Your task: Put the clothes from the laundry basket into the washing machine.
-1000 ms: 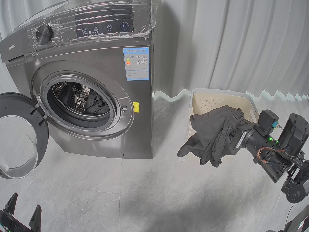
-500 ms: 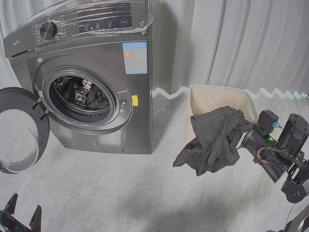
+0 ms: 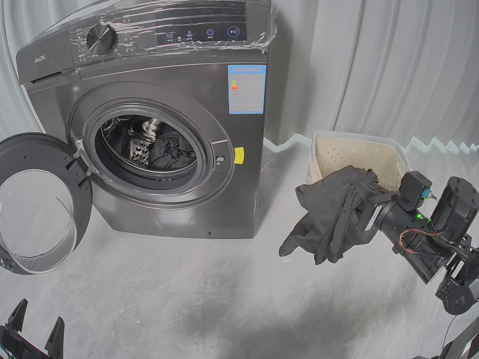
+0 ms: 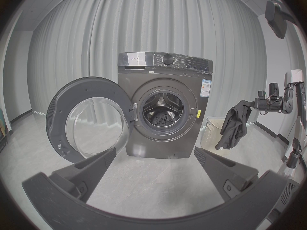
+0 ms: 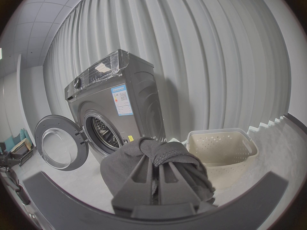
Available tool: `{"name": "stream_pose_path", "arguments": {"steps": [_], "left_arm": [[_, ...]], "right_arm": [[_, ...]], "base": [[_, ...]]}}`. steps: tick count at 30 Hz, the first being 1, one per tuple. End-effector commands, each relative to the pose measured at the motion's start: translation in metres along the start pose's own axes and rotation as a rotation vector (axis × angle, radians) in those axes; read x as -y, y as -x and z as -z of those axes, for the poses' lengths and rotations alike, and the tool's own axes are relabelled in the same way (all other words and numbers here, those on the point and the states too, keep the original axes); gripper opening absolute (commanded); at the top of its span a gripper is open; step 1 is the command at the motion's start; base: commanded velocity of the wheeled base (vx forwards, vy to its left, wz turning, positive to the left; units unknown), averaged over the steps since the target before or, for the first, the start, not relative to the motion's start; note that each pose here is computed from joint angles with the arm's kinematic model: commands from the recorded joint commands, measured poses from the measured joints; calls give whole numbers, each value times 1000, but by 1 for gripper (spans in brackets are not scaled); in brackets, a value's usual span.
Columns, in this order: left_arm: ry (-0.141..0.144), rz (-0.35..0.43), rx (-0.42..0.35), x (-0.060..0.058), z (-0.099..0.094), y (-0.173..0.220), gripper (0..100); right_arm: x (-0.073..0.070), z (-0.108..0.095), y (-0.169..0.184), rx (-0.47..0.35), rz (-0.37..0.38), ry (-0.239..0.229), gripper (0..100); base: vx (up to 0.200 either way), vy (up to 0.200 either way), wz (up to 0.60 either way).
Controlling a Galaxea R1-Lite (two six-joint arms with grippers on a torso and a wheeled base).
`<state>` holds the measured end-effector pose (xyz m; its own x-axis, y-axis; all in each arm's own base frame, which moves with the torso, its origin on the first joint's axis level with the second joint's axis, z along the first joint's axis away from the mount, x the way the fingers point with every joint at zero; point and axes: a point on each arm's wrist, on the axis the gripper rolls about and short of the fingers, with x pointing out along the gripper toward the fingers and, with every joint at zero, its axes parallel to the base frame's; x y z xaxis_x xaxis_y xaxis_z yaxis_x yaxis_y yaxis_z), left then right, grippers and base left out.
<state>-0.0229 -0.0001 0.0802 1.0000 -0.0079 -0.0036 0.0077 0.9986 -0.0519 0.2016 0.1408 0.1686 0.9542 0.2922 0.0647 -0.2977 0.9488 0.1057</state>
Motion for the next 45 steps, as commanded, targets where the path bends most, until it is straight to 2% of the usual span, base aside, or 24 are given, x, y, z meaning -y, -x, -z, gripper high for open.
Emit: {"name": "stream_pose_path", "arguments": {"steps": [1, 9, 24, 42, 45], "left_arm": [[0, 0, 1, 0, 4, 0, 100], [0, 0, 1, 0, 4, 0, 100], [0, 0, 1, 0, 4, 0, 100], [0, 0, 1, 0, 4, 0, 100], [0, 0, 1, 0, 4, 0, 100]], "right_arm": [[0, 0, 0, -1, 0, 1, 0], [0, 1, 0, -3, -1, 1, 0], [0, 1, 0, -5, -7, 2, 0], [-2, 1, 1, -7, -13, -6, 0], [-1, 3, 1, -14, -12, -2, 0]], "base": [[0, 200, 0], [0, 200, 0], [0, 0, 0], [0, 200, 0], [0, 0, 0]]}}
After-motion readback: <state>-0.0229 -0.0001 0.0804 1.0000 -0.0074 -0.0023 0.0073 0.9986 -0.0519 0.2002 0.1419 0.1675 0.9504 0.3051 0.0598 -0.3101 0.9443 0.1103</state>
